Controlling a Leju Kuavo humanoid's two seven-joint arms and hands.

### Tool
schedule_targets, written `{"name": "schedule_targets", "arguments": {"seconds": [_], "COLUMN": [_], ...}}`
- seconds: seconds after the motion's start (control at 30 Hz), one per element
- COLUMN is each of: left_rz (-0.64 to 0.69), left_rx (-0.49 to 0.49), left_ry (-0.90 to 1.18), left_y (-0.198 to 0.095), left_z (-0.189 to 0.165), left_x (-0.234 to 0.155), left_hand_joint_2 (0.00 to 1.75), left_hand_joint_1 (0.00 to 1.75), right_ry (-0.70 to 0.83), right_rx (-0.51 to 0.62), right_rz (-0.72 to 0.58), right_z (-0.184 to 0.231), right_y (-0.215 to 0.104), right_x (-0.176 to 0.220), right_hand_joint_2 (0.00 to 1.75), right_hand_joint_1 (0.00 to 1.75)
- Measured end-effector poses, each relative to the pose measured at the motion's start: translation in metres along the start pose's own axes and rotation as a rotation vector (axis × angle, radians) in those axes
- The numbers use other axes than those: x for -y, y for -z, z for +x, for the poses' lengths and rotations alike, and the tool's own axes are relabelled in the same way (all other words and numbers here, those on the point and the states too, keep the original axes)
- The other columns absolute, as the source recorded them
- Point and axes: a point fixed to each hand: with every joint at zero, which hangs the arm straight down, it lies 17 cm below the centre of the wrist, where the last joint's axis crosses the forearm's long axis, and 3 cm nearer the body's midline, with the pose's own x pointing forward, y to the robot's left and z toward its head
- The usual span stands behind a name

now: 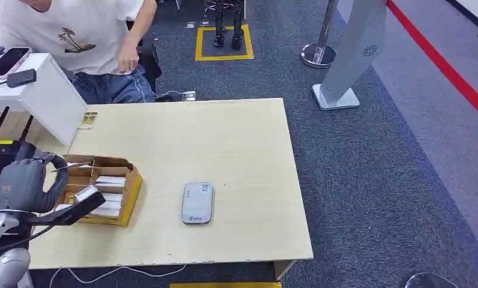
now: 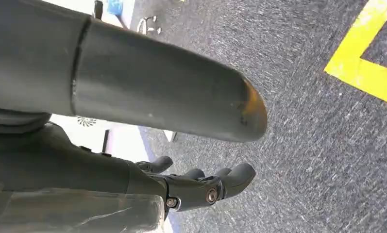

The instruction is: Pass the card to the sensor for recognition and then transmit it.

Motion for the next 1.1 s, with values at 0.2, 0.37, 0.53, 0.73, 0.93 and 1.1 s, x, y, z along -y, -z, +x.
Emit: {"name": "schedule_targets", "arguments": {"seconds": [0.2,0.37,0.53,0.73,0.93,1.1], "left_rz": [0.058,0.12,0.143,0.15,0.133,0.119], "left_rx": [-0.062,-0.152,-0.213,-0.249,-0.26,-0.249], "left_ry": [0.07,0.084,0.051,0.01,-0.024,-0.052], "left_y": [0.021,0.06,0.09,0.11,0.117,0.12], "left_z": [-0.016,-0.043,-0.057,-0.06,-0.057,-0.05], "left_x": [-0.014,-0.035,-0.049,-0.055,-0.046,-0.038], "left_hand_joint_2": [1.75,1.75,1.75,1.75,1.75,1.75], "left_hand_joint_1": [1.75,1.75,1.75,1.75,1.75,0.0], "right_ry": [-0.035,-0.07,-0.09,-0.1,-0.107,-0.112], "right_rx": [0.003,0.019,0.017,0.017,0.015,0.013], "right_rz": [-0.002,-0.014,-0.026,-0.032,-0.035,-0.037], "right_z": [0.004,0.017,0.023,0.025,0.025,0.024], "right_y": [-0.001,-0.005,-0.006,-0.007,-0.007,-0.007], "right_x": [0.0,0.008,0.014,0.017,0.017,0.018], "right_hand_joint_2": [0.0,0.0,0.0,0.0,0.0,0.0], "right_hand_joint_1": [0.0,0.0,0.0,0.0,0.0,0.0]}}
